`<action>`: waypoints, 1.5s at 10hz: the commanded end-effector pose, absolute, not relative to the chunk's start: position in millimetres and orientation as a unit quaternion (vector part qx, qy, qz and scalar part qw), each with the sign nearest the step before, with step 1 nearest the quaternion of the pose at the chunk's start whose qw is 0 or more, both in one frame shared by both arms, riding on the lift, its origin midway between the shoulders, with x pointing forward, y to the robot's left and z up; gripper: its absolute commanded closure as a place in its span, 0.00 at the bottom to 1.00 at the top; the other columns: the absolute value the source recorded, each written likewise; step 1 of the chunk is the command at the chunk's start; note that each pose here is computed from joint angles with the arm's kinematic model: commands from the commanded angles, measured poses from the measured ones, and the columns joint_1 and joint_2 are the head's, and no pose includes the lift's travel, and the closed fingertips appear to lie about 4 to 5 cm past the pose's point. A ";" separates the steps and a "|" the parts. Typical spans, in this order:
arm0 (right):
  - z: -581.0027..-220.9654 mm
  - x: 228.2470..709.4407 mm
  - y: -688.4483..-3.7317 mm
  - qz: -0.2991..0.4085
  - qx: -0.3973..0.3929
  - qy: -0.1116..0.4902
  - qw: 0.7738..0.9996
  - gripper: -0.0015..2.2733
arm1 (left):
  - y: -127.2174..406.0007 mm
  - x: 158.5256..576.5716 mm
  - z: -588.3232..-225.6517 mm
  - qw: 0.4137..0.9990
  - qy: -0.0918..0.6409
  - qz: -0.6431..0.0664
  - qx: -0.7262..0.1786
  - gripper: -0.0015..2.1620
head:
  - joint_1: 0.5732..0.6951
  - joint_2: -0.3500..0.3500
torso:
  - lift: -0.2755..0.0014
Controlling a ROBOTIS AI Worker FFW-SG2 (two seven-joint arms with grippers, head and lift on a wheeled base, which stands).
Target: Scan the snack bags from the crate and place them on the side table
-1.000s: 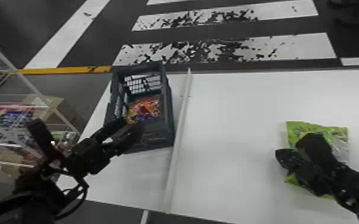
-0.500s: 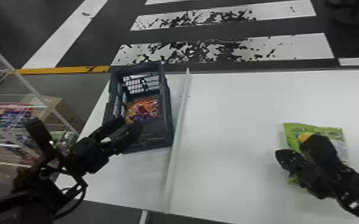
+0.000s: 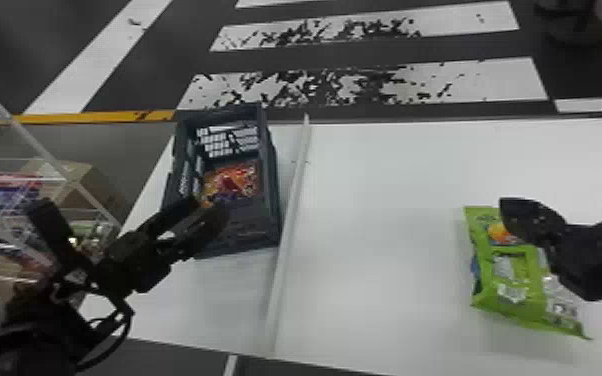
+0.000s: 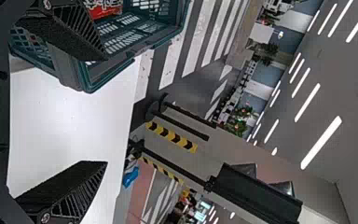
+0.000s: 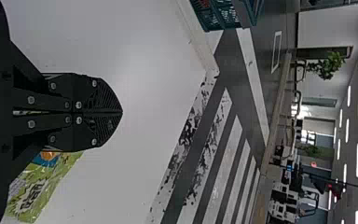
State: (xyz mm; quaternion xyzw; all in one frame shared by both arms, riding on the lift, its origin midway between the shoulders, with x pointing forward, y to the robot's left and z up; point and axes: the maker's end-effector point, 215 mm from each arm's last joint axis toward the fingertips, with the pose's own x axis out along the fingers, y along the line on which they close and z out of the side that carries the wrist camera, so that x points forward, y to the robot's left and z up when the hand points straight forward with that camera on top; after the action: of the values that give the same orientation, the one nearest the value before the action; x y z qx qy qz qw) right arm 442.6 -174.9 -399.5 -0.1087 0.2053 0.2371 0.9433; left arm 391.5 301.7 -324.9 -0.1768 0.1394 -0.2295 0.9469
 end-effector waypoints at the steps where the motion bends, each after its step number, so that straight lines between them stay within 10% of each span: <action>1: -386.2 444.1 -218.1 0.203 -0.090 0.203 0.954 0.80 | 301.7 391.5 -326.4 0.947 0.139 -0.229 -0.179 0.04 | 1.00 0.76 | 0.66; 3: -379.4 445.7 -284.6 0.146 -0.063 0.204 0.966 0.80 | 302.3 391.2 -326.9 0.946 0.140 -0.228 -0.180 0.04 | 1.00 0.65 | 0.66; 7: -397.2 417.9 -395.8 0.053 -0.057 0.236 0.969 0.08 | 309.4 387.0 -317.3 0.948 0.131 -0.226 -0.180 0.04 | 1.00 0.41 | 0.66; 15: -459.9 390.5 -436.2 0.042 -0.059 0.301 0.951 0.03 | 302.1 383.0 -320.2 0.956 0.181 -0.166 -0.160 0.04 | 1.00 0.25 | 0.66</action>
State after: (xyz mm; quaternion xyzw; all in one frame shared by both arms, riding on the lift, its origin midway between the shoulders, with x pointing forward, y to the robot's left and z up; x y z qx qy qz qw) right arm 388.7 -434.0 -455.0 -0.0595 0.2961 0.0422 0.9524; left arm 384.9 307.9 -317.8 -0.1583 0.1725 -0.1644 0.9582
